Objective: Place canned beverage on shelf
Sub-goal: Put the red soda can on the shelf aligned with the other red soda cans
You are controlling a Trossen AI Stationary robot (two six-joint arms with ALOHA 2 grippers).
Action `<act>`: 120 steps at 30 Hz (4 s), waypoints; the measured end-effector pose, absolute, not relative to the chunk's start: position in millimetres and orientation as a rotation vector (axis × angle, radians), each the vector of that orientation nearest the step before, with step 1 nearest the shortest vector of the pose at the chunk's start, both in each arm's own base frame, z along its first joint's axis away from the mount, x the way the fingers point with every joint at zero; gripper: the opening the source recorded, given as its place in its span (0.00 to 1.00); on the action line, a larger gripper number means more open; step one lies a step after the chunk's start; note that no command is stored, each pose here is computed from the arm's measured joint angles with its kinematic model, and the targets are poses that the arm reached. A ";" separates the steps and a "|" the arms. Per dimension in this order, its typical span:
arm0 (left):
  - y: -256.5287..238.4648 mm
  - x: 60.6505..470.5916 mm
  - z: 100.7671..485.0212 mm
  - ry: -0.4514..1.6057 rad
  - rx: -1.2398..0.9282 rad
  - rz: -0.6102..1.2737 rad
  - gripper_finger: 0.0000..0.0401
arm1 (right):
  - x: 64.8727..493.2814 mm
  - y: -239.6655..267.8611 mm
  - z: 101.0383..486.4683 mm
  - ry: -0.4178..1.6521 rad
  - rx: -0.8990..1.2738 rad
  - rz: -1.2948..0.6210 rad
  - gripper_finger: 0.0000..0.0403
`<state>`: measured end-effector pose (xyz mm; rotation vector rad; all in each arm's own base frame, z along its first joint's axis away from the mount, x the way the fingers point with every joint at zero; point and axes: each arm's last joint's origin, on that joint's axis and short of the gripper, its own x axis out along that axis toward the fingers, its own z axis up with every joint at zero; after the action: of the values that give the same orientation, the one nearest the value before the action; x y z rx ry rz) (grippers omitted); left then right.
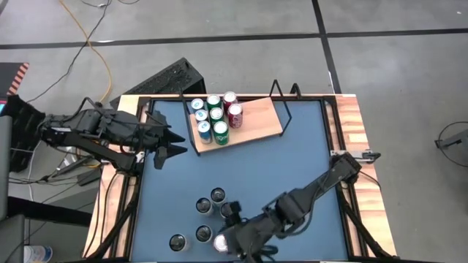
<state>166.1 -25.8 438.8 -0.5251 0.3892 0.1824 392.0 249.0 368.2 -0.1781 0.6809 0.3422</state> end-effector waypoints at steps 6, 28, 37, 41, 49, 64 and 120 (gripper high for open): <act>-30.3 165.2 438.5 0.397 -0.526 0.164 0.51 | 403.7 266.3 343.6 0.688 -0.169 0.328 0.75; -30.7 163.6 437.7 0.370 -0.506 0.259 0.51 | 424.2 281.2 286.5 0.805 -0.167 0.289 0.87; -30.5 163.4 436.9 0.376 -0.502 0.266 0.51 | 435.6 290.6 249.0 0.860 -0.179 0.299 0.87; -30.4 163.1 436.3 0.382 -0.500 0.269 0.51 | 439.2 291.7 235.3 0.894 -0.160 0.288 0.87; -30.4 163.1 436.2 0.383 -0.506 0.270 0.51 | 436.8 292.4 229.1 0.942 -0.171 0.313 0.84; -30.1 162.6 435.1 0.393 -0.488 0.279 0.51 | 437.5 286.3 231.6 0.958 -0.141 0.274 0.62; -27.8 162.5 436.5 0.363 -0.407 0.335 0.51 | 311.0 -9.7 465.6 0.837 -0.222 0.101 0.62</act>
<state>162.5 -27.8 436.5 -0.4075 0.3628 0.3354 311.0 -9.7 465.6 -0.2217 0.8366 0.1011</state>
